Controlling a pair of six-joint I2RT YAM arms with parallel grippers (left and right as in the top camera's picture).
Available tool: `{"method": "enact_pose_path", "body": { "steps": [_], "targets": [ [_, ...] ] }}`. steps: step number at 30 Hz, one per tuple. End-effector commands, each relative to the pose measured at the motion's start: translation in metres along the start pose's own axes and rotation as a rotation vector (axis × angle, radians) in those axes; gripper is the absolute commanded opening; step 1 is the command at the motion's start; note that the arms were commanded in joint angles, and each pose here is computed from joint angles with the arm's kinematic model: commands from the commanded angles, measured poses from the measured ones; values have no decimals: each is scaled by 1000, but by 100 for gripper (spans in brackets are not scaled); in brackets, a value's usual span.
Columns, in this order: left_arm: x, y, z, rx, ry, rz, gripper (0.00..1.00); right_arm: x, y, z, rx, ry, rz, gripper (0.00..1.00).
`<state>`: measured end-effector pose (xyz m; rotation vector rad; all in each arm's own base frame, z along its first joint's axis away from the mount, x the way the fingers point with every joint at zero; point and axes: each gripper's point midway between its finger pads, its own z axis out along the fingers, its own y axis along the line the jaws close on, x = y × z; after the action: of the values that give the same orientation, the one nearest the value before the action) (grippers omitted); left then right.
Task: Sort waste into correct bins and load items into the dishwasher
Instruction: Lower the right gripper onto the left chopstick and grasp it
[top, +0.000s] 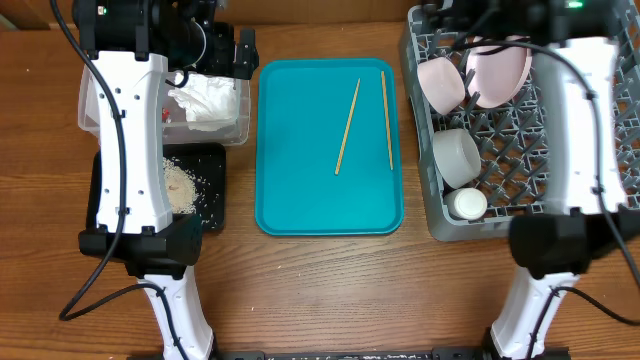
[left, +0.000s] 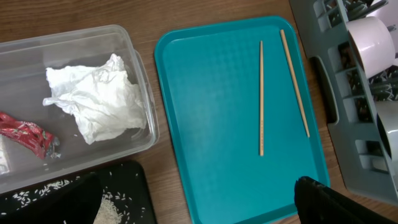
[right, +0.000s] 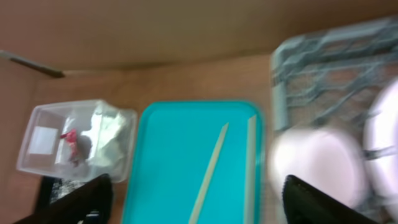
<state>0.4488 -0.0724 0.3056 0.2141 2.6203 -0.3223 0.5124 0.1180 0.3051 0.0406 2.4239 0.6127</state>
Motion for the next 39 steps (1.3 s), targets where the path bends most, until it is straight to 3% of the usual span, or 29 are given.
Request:
{"method": "enact_pose_path", "body": {
  "steps": [1, 6, 12, 19, 26, 34, 39],
  "targets": [
    [-4, -6, -11, -1, -33, 7, 100, 40, 16, 49, 100, 103, 130, 82],
    [-4, -6, -11, -1, -33, 7, 100, 89, 25, 86, 288, 165, 179, 72],
    [-4, -6, -11, -1, -33, 7, 100, 154, 35, 135, 350, 296, 167, 60],
    [-4, -6, -11, -1, -33, 7, 100, 217, 19, 167, 435, 429, 207, 59],
    [-4, -6, -11, -1, -33, 7, 100, 246, 5, 183, 446, 477, 230, 49],
    [-4, -6, -11, -1, -33, 7, 100, 271, -1, 198, 416, 514, 278, 46],
    [-4, -6, -11, -1, -33, 7, 100, 276, -1, 202, 423, 520, 291, 39]
  ]
}}
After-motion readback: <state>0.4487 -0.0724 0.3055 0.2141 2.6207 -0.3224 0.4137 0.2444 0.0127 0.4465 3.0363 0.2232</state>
